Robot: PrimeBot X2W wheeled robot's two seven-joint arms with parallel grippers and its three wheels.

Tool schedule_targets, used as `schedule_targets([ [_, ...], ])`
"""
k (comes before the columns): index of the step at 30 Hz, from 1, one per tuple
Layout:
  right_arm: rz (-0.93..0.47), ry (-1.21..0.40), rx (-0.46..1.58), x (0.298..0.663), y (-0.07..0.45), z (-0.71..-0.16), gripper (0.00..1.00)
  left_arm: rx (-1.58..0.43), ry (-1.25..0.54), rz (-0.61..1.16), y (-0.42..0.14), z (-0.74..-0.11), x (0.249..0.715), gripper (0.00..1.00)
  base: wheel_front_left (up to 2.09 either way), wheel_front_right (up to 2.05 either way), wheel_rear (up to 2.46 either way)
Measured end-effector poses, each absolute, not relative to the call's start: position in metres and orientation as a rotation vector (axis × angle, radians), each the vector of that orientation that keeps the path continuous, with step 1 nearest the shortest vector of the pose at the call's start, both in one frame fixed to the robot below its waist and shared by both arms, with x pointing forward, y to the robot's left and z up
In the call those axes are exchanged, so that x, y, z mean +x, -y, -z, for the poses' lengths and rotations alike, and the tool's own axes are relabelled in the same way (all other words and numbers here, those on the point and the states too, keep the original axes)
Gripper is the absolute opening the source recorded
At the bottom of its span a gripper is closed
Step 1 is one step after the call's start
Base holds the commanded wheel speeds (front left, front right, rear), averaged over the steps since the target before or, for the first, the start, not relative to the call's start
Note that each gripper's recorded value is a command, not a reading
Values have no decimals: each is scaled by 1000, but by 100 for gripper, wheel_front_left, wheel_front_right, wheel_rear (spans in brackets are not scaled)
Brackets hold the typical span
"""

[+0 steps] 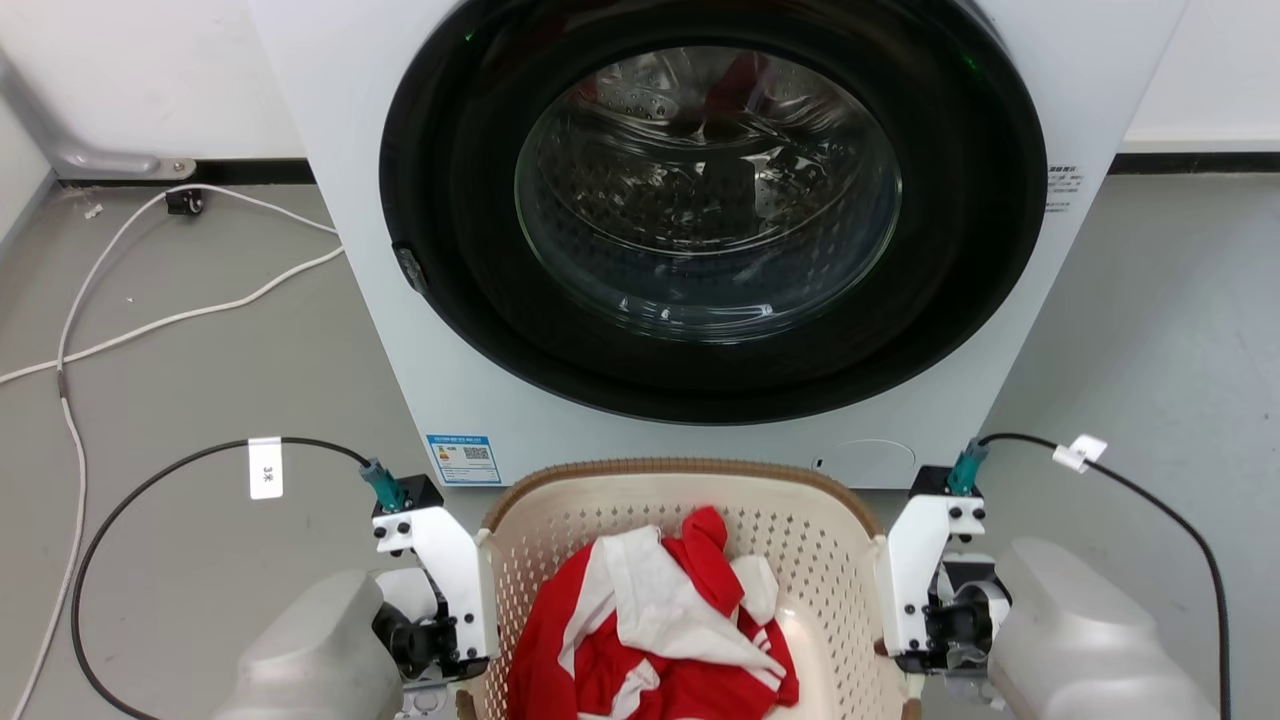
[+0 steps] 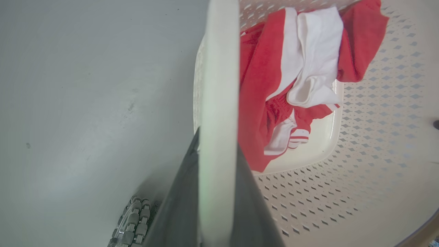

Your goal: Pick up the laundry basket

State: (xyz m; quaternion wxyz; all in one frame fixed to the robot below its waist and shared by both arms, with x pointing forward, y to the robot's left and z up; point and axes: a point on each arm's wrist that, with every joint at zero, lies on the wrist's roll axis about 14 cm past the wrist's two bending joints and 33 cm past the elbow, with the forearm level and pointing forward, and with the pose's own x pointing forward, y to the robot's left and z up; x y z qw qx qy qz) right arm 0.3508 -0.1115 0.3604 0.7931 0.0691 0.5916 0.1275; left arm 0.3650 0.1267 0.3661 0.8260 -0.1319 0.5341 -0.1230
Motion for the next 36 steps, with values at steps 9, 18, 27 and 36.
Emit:
schedule_targets([
  [9,-266,-1332,166,331,114,-352,0,-290,-1156,261,-124,-361,350,0,0,0,0],
  [18,-254,-1338,167,329,118,-351,0,-290,-1158,267,-121,-359,347,0,0,0,0],
  [27,-242,-1338,158,330,122,-350,0,-285,-1147,274,-117,-357,349,0,0,0,0],
  [36,-233,-1332,151,331,125,-350,0,-283,-1144,279,-114,-356,350,0,0,0,0],
])
